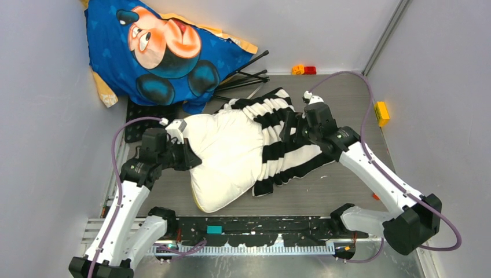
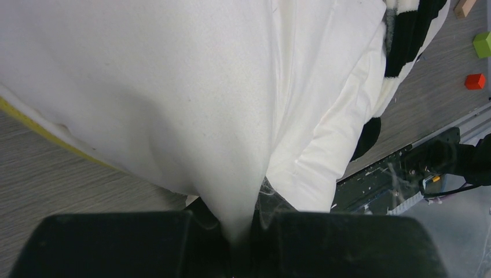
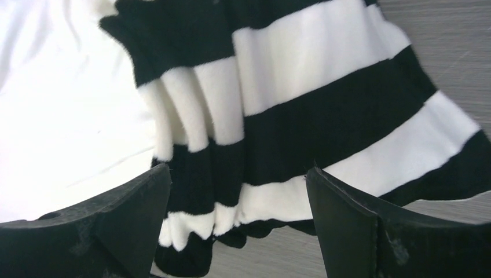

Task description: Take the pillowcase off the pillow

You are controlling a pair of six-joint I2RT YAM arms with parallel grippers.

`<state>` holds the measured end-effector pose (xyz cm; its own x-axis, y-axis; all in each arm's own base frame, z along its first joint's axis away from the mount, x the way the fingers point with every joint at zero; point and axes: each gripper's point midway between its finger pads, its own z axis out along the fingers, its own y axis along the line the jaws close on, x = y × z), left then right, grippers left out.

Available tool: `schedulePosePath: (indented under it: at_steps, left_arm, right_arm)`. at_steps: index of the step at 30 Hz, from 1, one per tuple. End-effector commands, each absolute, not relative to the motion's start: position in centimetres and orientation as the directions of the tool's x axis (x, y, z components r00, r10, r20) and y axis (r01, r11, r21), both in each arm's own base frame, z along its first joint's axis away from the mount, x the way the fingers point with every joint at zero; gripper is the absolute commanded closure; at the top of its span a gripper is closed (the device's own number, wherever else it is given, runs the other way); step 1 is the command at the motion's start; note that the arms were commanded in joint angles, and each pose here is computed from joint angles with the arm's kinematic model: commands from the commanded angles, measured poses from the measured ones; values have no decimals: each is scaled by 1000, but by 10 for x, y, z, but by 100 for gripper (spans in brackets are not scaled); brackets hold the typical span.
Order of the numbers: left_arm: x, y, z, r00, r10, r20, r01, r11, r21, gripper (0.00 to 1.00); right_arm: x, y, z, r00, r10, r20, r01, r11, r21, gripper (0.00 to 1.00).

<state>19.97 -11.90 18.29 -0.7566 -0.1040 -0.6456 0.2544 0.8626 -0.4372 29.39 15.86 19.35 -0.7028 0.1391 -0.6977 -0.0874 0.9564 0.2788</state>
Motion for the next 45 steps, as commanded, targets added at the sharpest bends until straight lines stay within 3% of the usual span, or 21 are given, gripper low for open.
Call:
schedulePosePath:
  at_steps: [1, 4, 14, 21, 26, 30, 35, 38, 45]
  left_arm:
    - [206, -123, 202, -699, -108, -707, 311, 844, -436, 100]
    - [206, -126, 205, -688, -108, -717, 332, 832, -444, 100]
    - [210, -121, 201, -695, -109, -711, 301, 854, -425, 100]
    - [226, -114, 215, -694, -147, -704, 233, 880, -413, 100]
    - [256, -92, 233, -674, -261, -691, 59, 914, -402, 100]
    - [282, -54, 244, -630, -333, -701, -58, 921, -385, 100]
    - [300, -1, 246, -574, -407, -711, -242, 913, -327, 100]
    - [309, -8, 245, -563, -440, -700, -225, 896, -382, 100]
    - [314, -46, 227, -657, -447, -607, -116, 855, -505, 100]
  right_arm:
    - [281, 197, 221, -667, 186, -722, -221, 875, 430, 9]
    - [270, 209, 211, -648, 80, -757, -238, 923, 301, 9]
    - [248, 234, 158, -669, -140, -730, -220, 975, 14, 8]
    - [254, 209, 118, -694, -224, -684, -154, 975, -163, 6]
    - [278, 133, 86, -775, -20, -631, 96, 984, -149, 5]
    - [291, 73, 100, -708, 164, -687, 306, 948, -88, 6]
    - [294, 40, 118, -641, 279, -715, 397, 918, 3, 8]
    - [295, 44, 125, -646, 274, -713, 363, 931, 28, 14]
    - [299, 103, 139, -695, 303, -652, 162, 950, 268, 50]
